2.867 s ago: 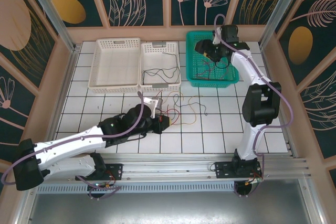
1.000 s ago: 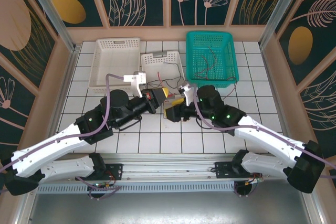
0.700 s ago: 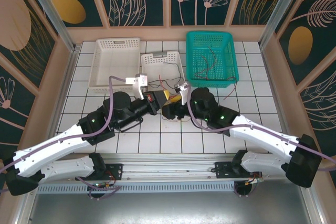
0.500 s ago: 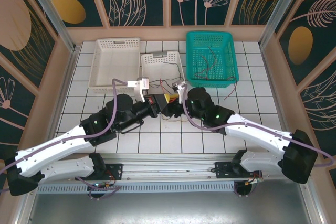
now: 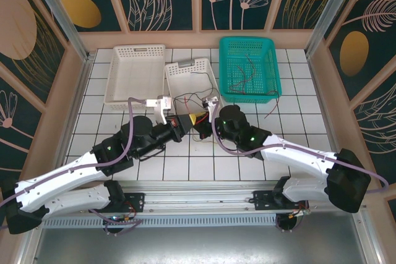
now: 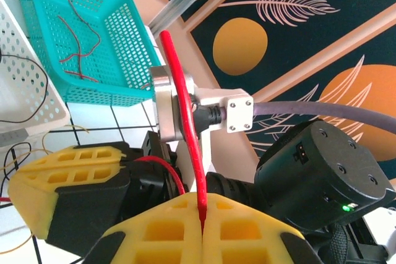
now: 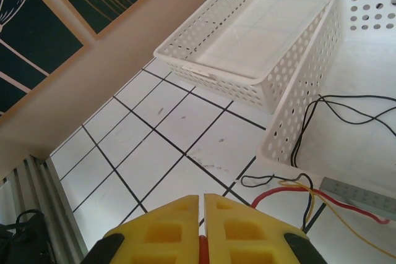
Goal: Untangle the cables
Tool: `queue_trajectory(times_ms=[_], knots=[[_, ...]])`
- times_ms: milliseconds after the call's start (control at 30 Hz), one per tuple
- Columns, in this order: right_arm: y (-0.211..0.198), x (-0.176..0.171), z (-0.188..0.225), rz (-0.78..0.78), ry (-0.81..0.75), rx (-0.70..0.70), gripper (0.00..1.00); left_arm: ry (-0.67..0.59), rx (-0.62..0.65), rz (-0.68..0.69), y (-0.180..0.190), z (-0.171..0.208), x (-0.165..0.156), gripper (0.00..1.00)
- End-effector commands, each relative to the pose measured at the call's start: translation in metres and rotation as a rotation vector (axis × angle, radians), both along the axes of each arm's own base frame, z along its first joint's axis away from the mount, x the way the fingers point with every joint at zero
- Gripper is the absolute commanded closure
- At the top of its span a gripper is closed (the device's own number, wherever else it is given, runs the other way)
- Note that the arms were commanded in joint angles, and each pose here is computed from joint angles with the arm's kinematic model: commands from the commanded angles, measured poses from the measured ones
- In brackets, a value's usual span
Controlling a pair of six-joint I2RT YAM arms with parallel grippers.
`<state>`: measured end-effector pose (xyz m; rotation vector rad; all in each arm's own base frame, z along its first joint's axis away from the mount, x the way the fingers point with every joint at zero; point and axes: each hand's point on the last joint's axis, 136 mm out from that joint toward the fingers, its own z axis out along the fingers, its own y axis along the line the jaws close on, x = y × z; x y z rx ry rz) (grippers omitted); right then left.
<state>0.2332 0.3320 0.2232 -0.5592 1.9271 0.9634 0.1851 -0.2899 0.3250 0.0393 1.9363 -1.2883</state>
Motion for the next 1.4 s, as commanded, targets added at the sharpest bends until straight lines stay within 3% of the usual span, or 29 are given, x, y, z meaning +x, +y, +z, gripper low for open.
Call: queue_trajectory(times_ms=[0,67,133,333,500,667,767,1367], knots=[[-0.015,0.02,0.001,-0.067,0.004,0.054,1.0,-0.005,-0.041,0.007,0.008,0.004,-0.005,0.72],[-0.023,0.028,0.0,-0.066,0.036,0.105,1.0,0.016,-0.031,0.02,0.014,-0.008,-0.006,0.54],[-0.03,0.033,-0.001,-0.05,0.071,0.161,1.0,0.039,-0.021,0.035,0.021,-0.023,-0.007,0.46],[-0.035,0.042,-0.016,-0.036,0.124,0.162,1.0,0.128,0.005,0.055,0.032,-0.077,-0.013,0.45],[-0.033,0.011,-0.007,0.101,0.09,0.221,1.0,0.187,0.043,0.097,0.042,-0.118,-0.013,0.45],[-0.044,-0.024,-0.023,0.201,0.098,0.182,1.0,0.21,0.051,0.152,0.056,-0.136,-0.011,0.43],[-0.056,-0.038,-0.037,0.197,0.114,0.162,1.0,0.225,0.042,0.188,0.064,-0.146,-0.01,0.36],[-0.094,-0.072,-0.093,0.114,0.254,0.128,1.0,0.259,0.217,0.346,0.05,-0.188,0.025,0.22]])
